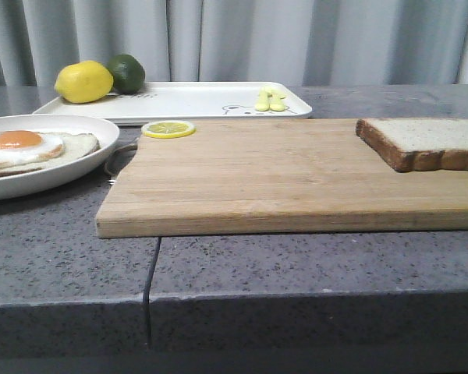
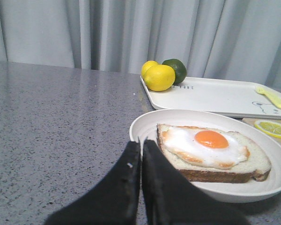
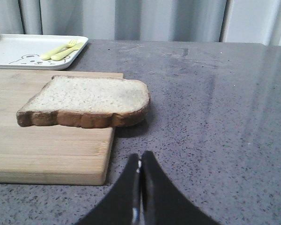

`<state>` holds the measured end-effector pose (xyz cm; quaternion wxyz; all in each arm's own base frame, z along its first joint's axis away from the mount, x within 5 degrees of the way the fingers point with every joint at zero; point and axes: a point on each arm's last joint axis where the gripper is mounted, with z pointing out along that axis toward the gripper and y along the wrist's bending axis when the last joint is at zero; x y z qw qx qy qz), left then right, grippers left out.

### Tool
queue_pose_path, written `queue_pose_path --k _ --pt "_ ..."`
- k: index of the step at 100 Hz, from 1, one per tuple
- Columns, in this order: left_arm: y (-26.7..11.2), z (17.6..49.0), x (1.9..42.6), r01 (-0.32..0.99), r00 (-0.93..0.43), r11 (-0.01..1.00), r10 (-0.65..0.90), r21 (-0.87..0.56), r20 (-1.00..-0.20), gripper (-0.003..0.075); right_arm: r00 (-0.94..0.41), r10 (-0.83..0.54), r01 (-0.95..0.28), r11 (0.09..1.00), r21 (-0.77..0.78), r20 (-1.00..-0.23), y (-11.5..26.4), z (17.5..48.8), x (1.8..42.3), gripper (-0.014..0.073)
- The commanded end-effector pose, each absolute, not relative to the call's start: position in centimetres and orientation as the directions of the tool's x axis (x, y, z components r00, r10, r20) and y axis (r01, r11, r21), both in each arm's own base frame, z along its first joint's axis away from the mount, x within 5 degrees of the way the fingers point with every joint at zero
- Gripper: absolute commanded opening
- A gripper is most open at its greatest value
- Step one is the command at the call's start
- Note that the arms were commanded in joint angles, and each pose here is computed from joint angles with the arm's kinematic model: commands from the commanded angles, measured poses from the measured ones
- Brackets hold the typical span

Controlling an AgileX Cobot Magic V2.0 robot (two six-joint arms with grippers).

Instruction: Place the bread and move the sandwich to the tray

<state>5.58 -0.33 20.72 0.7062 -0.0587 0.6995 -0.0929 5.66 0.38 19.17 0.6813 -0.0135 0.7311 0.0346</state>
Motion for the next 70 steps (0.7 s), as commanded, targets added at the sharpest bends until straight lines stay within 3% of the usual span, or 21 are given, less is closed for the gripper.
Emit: queue_pose_path --k 1,17,50,70 --pt "-0.3 23.4 4.8 0.082 0.097 0.955 -0.291 -0.284 -0.952 -0.0019 0.048 0.050 -0.074 0.996 0.046 -0.998 0.4 21.2 5.3 -0.0067" --pt "-0.9 26.6 4.4 0.106 -0.040 0.952 -0.286 -0.288 -0.957 -0.0019 -0.015 0.056 -0.068 0.996 0.057 -0.998 0.3 24.0 4.9 -0.0067" --pt "-1.9 36.9 6.0 0.145 -0.294 0.945 -0.241 -0.293 -0.925 -0.0019 -0.245 0.044 -0.050 0.997 0.058 -0.969 0.4 30.9 6.3 -0.0067" --pt "-2.5 39.5 8.2 0.157 -0.435 0.935 -0.222 -0.316 -0.873 -0.0019 -0.280 0.046 -0.048 0.997 0.061 -0.959 0.5 34.5 7.6 -0.0067"
